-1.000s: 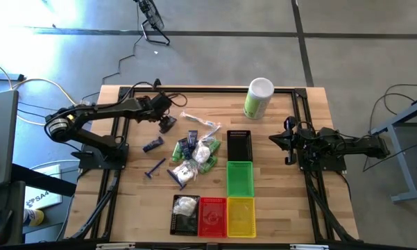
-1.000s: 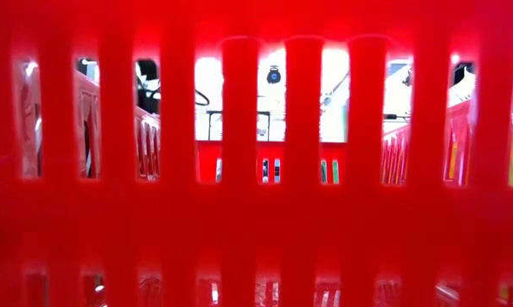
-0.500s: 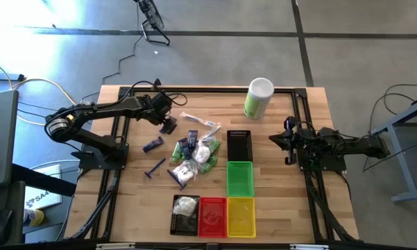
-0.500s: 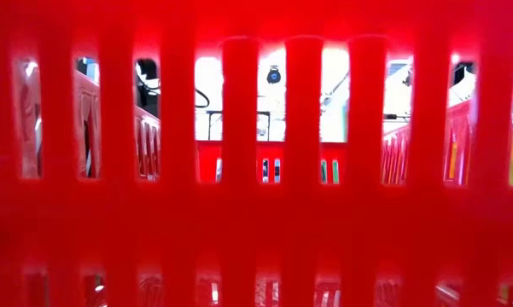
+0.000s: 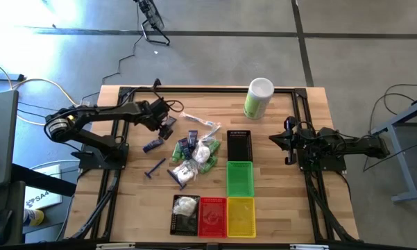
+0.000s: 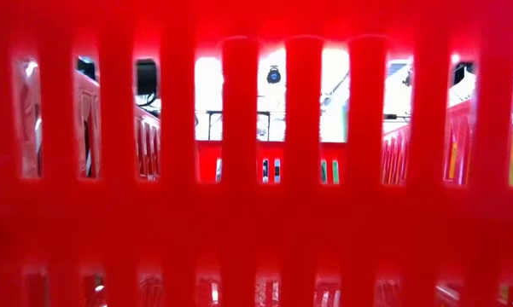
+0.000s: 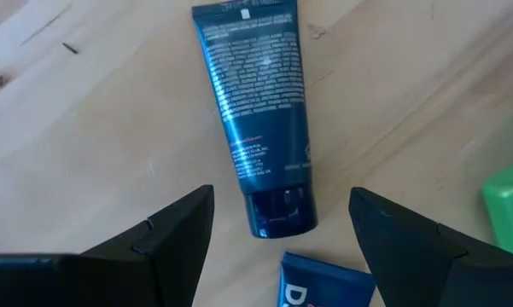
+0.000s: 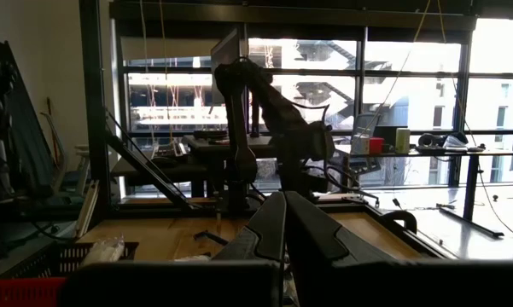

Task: Pick & Place Travel size toiletries
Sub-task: Put the blue shave cream into the red bin

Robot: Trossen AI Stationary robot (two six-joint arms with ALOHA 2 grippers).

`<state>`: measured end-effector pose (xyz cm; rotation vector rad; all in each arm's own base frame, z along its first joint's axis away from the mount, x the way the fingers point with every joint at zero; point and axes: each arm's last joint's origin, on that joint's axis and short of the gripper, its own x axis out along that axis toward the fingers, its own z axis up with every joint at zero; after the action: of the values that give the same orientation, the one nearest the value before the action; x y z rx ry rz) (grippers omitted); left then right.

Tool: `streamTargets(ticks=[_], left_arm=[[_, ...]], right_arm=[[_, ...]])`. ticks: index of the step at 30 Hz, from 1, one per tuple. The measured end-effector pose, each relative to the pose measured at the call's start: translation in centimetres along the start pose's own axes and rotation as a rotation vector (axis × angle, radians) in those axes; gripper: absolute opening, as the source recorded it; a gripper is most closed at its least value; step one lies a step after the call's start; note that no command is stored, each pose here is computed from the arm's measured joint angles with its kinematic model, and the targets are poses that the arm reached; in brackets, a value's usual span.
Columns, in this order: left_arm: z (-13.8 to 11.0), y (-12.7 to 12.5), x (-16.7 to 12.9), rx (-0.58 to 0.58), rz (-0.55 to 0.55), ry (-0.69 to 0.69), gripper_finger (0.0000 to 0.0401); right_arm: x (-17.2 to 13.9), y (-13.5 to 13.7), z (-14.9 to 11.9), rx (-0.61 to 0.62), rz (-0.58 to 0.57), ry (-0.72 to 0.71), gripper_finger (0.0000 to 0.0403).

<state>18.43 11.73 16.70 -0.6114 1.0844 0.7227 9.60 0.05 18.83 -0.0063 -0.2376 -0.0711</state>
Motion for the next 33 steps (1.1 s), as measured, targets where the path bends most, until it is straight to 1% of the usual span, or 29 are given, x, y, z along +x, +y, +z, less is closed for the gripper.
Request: streamTargets(ticks=[3, 9, 13, 33], left_arm=[[-0.3, 0.1, 0.5, 0.021, -0.007, -0.019, 0.0268], [-0.9, 0.3, 1.4, 0.022, -0.019, -0.055, 0.0268], [-1.4, 0.4, 1.6, 0.022, -0.010, -0.040, 0.0268], [-1.1, 0.4, 1.6, 0.012, -0.018, -0.065, 0.0265]], right_arm=[[0.0, 0.0, 0.0, 0.000, 0.000, 0.000, 0.0002], [0.0, 0.0, 0.0, 0.000, 0.000, 0.000, 0.0002], [0.0, 0.0, 0.0, 0.000, 0.000, 0.000, 0.0002], [0.0, 0.0, 0.0, 0.000, 0.000, 0.000, 0.0002]])
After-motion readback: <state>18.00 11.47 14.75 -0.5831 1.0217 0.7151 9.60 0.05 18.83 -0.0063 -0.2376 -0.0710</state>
